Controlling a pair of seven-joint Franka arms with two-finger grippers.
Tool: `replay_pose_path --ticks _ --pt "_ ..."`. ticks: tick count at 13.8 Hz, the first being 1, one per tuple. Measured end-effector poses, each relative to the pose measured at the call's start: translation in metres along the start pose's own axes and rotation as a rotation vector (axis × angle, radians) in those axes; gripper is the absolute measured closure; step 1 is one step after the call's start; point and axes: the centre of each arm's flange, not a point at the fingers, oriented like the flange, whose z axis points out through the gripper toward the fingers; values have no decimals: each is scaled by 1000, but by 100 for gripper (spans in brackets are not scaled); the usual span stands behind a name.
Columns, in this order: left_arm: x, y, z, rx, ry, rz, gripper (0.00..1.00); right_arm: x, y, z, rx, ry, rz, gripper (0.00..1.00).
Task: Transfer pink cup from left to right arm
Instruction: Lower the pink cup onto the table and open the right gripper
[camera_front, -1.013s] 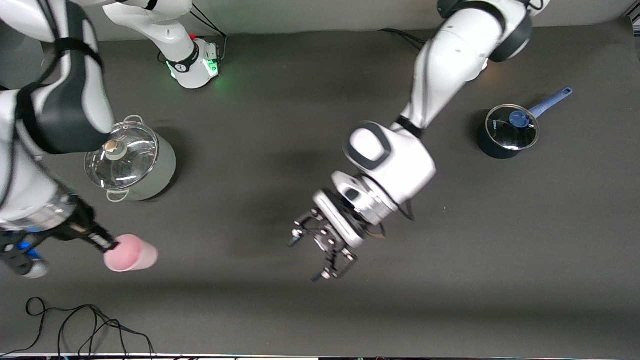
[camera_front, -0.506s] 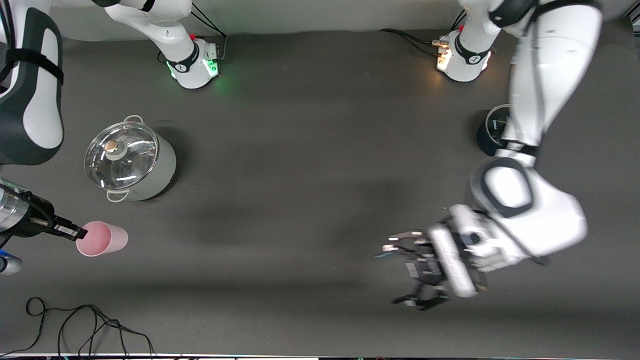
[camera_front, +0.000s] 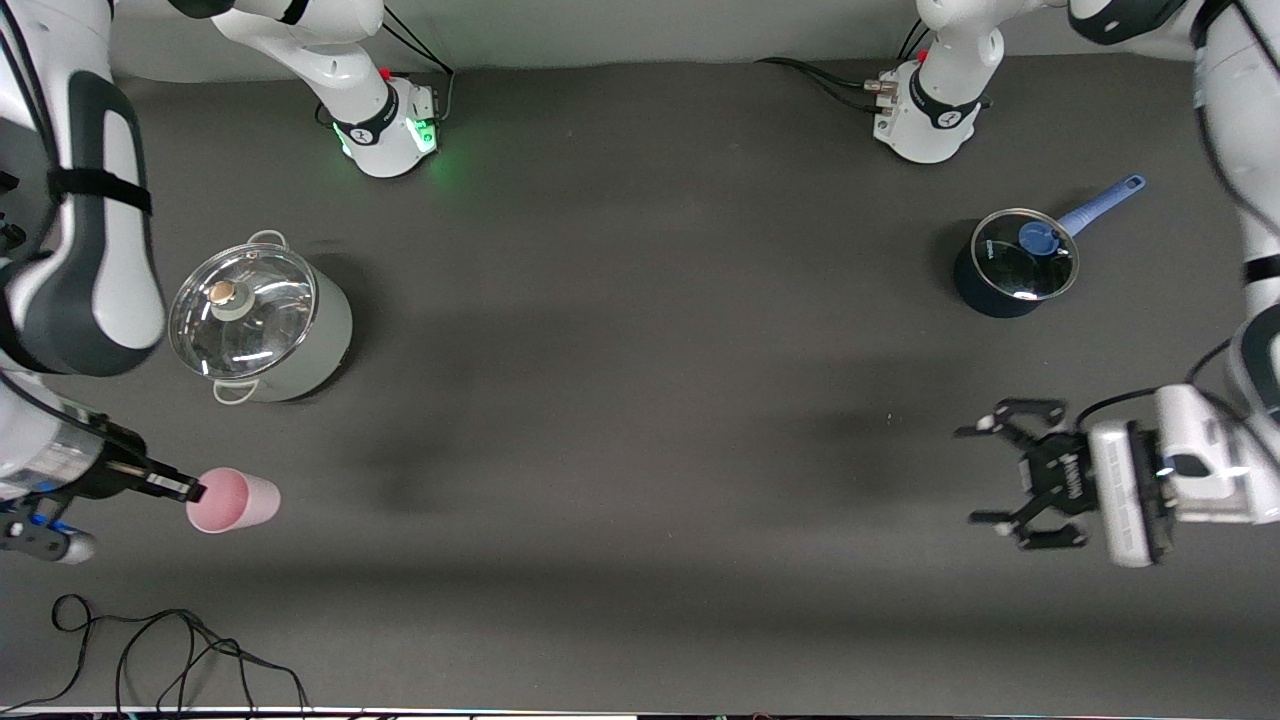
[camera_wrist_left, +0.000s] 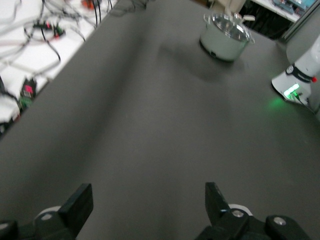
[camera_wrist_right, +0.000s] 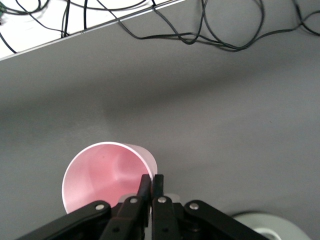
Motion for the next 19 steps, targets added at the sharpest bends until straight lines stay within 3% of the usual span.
replay_pose_path --ticks 4,7,12,16,19 --pt "-13 27 -41 18 -228 -150 0 -17 9 63 3 30 -16 96" --pt "-14 43 -61 52 -346 -291 0 -42 17 116 0 32 -25 96" --pt "-6 83 -119 282 -514 -507 0 -60 23 167 -20 -44 -65 96" --pt "3 111 -139 428 -580 -748 0 -58 24 167 -20 -38 -67 96" --pt "9 131 -133 442 -608 -966 0 -55 23 166 -15 -9 -73 72"
